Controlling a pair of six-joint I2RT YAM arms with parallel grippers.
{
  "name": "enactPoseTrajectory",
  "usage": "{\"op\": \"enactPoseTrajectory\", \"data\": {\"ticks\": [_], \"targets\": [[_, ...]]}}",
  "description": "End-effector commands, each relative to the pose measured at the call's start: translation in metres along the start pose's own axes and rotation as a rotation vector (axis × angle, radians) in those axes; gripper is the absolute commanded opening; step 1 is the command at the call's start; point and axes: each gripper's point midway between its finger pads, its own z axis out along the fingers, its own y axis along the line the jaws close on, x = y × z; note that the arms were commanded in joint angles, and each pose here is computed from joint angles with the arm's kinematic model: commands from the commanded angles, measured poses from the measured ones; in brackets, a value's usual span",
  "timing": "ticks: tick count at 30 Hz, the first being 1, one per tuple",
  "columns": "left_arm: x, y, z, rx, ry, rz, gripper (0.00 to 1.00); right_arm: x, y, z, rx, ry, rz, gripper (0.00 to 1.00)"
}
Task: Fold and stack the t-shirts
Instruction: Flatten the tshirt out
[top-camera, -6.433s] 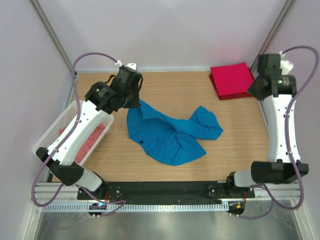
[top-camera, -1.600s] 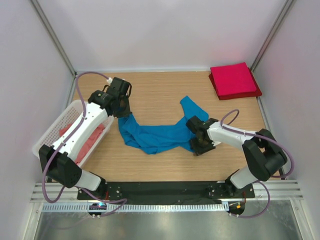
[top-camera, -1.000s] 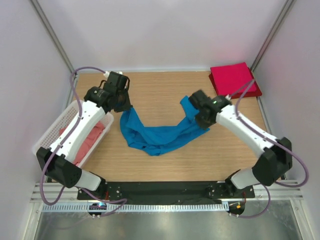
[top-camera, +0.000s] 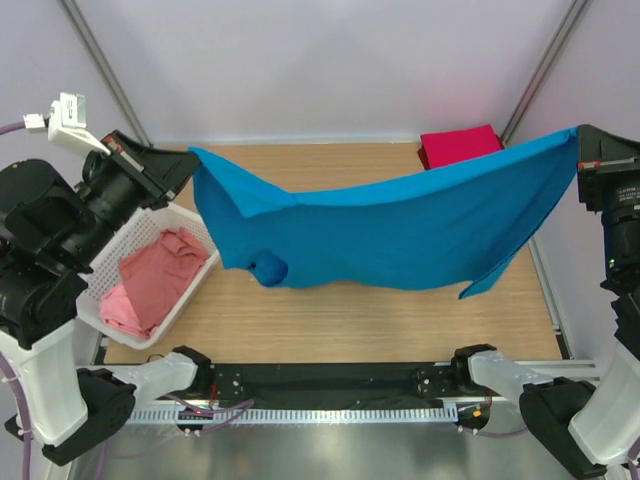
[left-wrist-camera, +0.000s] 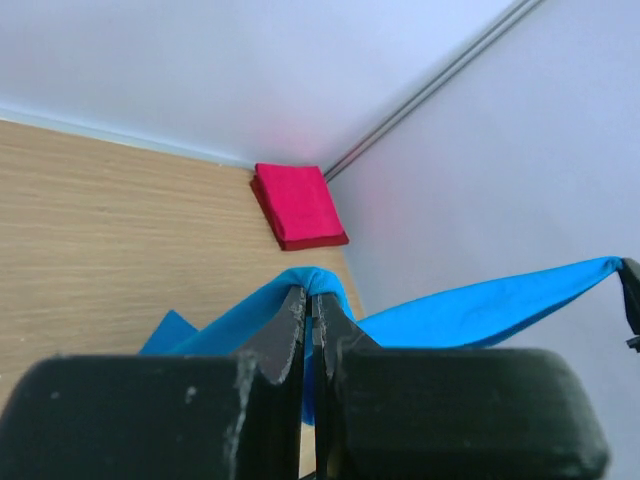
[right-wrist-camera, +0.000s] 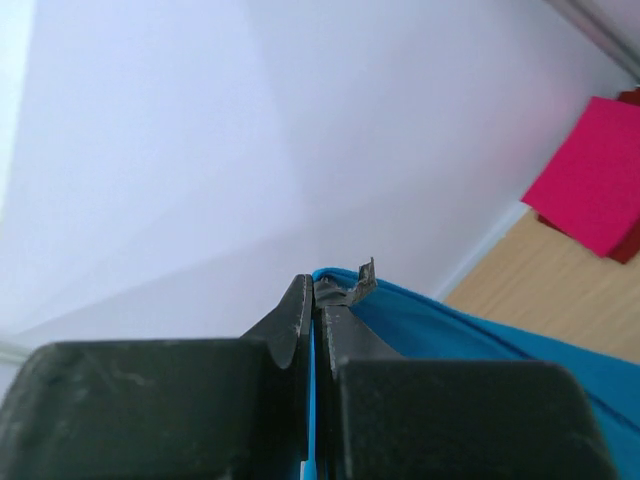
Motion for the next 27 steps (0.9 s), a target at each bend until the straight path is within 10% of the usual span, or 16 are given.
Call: {"op": "enactPoseTrajectory", "data": {"ticks": [1,15,27], "targets": [[-0.02,-0.017,0.022,0.052,-0.045,0.061,0.0,0.017,0.042,0.021,-0.148,0.064,0.007,0.01],[-0.068,-0.002,0.086,-0.088,-0.216,0.237,0.0,0.045,0.075,0.083,-0.202,0.092,-0.13,0.01],[-0.088,-0.036,0.001,0.088,-0.353,0.092,0.0,-0.007,0.062,0.014,-0.208,-0.004,-0.044,0.01]]}}
